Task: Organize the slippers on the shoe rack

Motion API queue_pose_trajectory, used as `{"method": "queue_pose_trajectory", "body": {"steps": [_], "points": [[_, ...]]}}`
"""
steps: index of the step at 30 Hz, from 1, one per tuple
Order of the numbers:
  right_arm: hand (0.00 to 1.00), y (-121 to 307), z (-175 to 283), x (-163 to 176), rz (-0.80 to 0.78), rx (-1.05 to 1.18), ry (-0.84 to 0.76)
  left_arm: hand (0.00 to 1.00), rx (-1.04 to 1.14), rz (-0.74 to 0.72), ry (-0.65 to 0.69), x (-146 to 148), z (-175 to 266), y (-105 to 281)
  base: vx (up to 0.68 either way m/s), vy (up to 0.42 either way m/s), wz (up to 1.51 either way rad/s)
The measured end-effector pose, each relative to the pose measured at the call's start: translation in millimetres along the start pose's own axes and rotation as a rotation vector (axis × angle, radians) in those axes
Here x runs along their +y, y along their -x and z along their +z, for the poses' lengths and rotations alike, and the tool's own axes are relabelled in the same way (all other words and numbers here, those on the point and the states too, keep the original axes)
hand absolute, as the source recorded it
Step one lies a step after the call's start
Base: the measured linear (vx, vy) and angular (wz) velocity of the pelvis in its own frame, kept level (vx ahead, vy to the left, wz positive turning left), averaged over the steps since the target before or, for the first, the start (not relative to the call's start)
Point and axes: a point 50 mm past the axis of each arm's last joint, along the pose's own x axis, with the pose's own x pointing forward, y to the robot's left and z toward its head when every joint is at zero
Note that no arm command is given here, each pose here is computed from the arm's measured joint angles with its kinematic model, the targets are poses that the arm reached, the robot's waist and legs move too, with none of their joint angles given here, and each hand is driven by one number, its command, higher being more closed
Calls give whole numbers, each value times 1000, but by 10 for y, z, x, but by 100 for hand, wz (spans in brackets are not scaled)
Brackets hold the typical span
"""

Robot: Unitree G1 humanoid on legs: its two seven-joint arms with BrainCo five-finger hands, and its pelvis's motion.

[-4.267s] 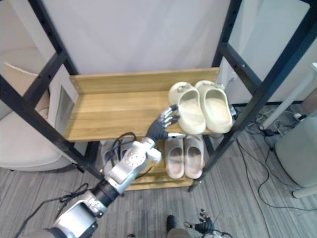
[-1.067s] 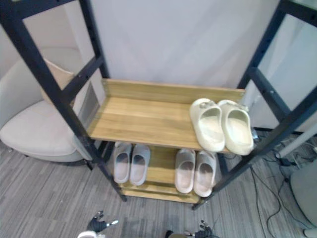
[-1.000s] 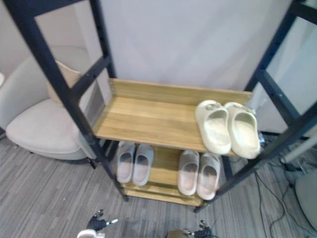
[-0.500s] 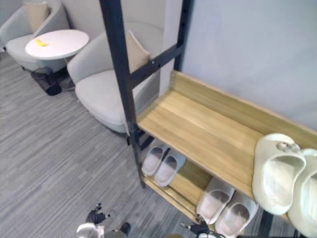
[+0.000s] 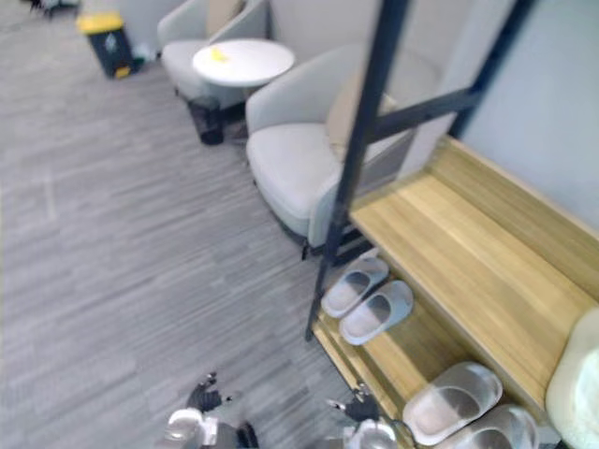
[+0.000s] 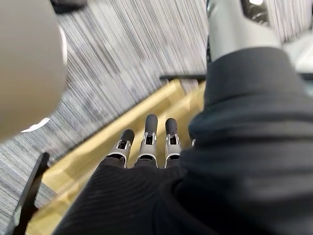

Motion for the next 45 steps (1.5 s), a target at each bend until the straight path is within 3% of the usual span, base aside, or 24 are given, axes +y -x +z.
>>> {"method": "queue_pose_trajectory", "body": {"steps": [10, 19, 25, 29, 38, 45], "points": [[0, -52, 87, 46, 6, 2, -18, 0, 43, 18, -21, 105, -139, 24, 21, 32, 13], [0, -67, 159, -10, 0, -32, -9, 0, 45, 31, 52, 76, -105, 7, 257, -32, 90], [0, -70, 209, -48, -11, -52, -10, 0, 48, 64, 201, 13, -96, 24, 493, -114, 90], [0, -51, 366, 176, 53, -119, 8, 0, -16, 107, 295, 81, 36, 27, 426, -44, -11], [0, -71, 321, 185, 46, -84, -8, 0, -93, 81, 246, 87, 277, -42, 458, 136, 31], [0, -39, 253, 126, 28, -80, -34, 0, 0, 75, 244, 43, 37, 0, 569, 211, 51]]}}
